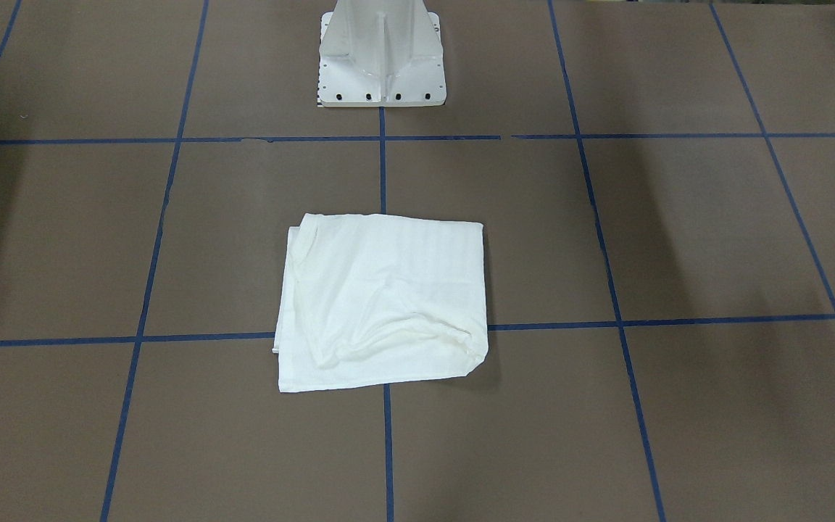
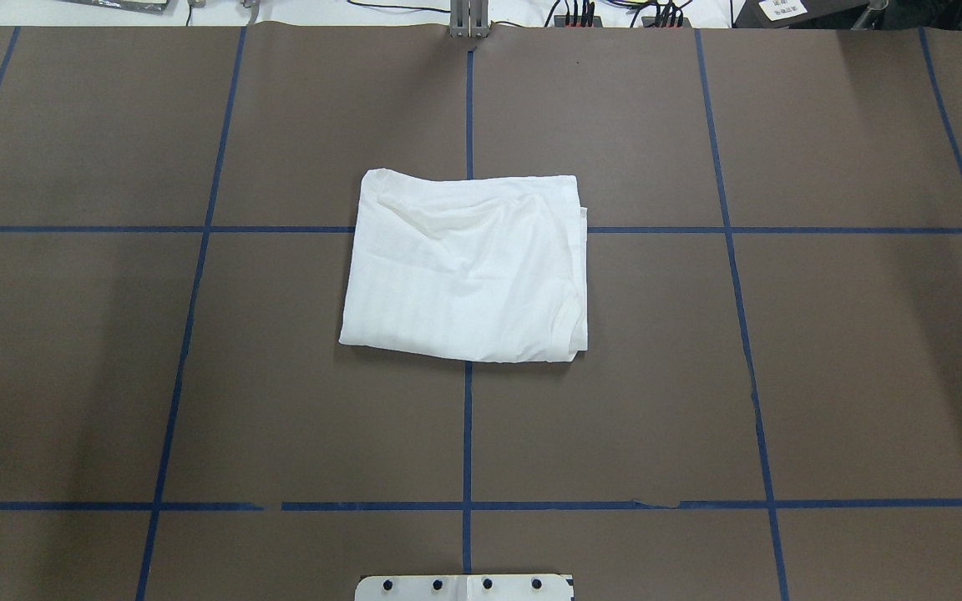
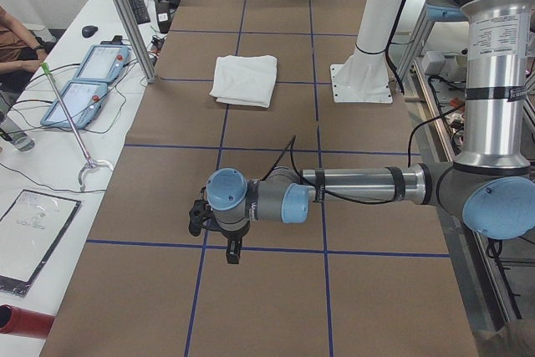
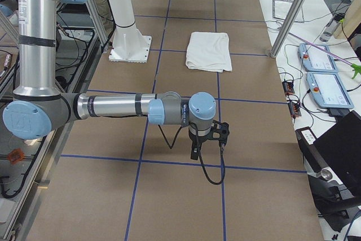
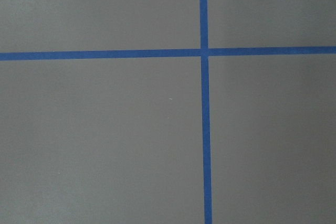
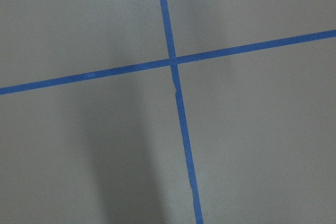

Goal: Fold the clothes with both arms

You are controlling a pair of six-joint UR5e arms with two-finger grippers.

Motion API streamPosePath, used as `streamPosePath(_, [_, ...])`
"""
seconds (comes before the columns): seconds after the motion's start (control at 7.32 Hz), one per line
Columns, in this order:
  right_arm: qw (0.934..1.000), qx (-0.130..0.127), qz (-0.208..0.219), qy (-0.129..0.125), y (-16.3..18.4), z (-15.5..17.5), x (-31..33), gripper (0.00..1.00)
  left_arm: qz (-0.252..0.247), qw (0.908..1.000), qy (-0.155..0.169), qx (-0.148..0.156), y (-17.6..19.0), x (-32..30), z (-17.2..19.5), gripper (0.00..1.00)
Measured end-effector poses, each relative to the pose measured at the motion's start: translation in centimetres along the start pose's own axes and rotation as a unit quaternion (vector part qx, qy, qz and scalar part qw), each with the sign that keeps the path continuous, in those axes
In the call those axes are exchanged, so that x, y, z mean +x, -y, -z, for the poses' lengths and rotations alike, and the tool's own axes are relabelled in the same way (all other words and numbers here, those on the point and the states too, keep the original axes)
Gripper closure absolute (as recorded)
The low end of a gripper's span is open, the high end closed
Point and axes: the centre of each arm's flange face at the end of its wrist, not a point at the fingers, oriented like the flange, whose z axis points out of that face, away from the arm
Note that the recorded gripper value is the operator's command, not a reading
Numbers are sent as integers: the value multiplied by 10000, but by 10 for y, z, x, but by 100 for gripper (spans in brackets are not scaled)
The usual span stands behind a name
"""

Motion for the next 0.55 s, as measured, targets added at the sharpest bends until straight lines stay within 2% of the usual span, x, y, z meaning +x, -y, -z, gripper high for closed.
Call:
streamPosePath(0.27, [10000,6,6,1,0,1,-1,0,-186,9997,6,185,8,19,18,0])
streamPosePath(0.55, [10000,14,15,5,1,1,-2,0,-243,9994,8,241,8,25,24,0])
